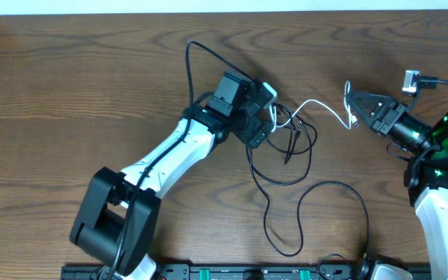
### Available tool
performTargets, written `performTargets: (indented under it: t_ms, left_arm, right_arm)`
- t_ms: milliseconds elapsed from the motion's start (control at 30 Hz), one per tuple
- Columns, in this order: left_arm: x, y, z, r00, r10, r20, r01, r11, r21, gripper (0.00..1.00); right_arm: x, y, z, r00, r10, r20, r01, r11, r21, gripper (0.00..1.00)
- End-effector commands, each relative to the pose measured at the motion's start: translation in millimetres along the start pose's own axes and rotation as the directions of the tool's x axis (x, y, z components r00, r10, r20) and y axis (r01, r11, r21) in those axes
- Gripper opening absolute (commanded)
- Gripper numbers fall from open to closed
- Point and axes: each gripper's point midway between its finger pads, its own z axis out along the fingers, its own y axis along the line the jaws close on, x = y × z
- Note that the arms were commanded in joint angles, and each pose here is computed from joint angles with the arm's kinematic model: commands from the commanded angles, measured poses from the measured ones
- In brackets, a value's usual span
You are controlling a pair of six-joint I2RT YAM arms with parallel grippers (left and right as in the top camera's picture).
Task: Untangle cables
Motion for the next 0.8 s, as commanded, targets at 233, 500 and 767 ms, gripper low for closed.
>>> performTargets:
  t_ms: [233,500,767]
  left_arm:
    - [-54.1,7.8,-93.4,0.97,-0.093,0.226,0.108,0.993,-0.054,0.98]
    - [-63.9,14.0,-120.7,0.957,-0.077,0.281,0.115,0.986,-0.121,0.98]
    - [-51.1,21.5,-89.4,0.971,-0.099,0.217,0.127,0.984,-0.122,0.98]
  right_arm:
    - [26.7,26.5,-5.0,0.914,-0.393,-0.103,0.371,0.911,-0.182,0.01]
    - [66.1,51.6,-10.0,0.819,-0.543,-0.183,0.437,0.799,-0.413,0.01]
    - [96.3,66.9,10.2,0.788,-0.569,-0.234,0.41,0.769,-0.49,0.01]
